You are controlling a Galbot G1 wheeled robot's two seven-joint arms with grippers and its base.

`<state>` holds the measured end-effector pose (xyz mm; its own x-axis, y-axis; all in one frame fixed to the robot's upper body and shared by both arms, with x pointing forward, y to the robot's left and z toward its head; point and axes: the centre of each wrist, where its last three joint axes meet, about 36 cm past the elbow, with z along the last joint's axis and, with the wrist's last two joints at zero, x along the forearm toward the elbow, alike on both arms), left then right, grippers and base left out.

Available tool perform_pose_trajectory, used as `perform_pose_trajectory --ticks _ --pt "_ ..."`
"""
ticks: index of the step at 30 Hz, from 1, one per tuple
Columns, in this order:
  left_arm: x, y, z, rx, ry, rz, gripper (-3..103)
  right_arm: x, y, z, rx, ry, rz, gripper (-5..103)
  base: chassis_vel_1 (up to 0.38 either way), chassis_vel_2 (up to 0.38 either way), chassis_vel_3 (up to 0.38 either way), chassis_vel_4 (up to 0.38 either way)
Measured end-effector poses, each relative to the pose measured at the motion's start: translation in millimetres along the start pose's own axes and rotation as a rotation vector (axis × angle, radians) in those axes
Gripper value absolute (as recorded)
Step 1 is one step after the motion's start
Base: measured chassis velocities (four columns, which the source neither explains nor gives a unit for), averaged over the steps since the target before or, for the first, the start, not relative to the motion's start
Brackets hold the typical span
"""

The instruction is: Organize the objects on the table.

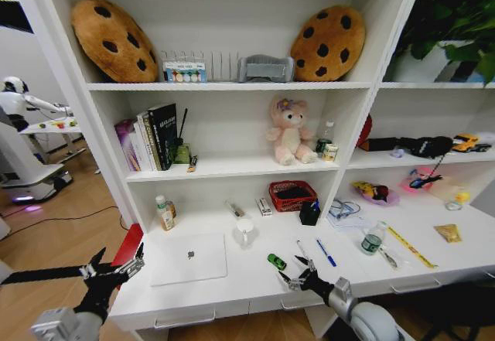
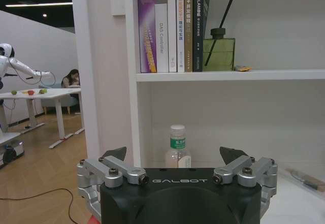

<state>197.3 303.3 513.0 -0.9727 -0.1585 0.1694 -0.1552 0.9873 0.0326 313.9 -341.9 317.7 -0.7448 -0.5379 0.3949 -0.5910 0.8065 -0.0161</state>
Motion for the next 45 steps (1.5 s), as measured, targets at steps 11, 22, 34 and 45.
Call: perform_pose_trajectory --ticks 11,22,34,45 --pt "0 0.0 0 0.0 0.0 0.0 100 -11 -3 9 -0.013 0.013 0.001 100 0.0 0.0 0.0 0.0" --pt "0 0.0 0 0.0 0.0 0.0 100 -27 -8 7 -0.02 0.017 -0.013 95 0.0 0.0 0.0 0.0" --pt "0 0.0 0 0.0 0.0 0.0 100 -27 -10 8 -0.017 0.012 -0.011 52 0.0 0.0 0.0 0.0" --pt "0 0.0 0 0.0 0.0 0.0 100 -23 -12 7 -0.019 0.003 0.009 35 0.0 0.0 0.0 0.0"
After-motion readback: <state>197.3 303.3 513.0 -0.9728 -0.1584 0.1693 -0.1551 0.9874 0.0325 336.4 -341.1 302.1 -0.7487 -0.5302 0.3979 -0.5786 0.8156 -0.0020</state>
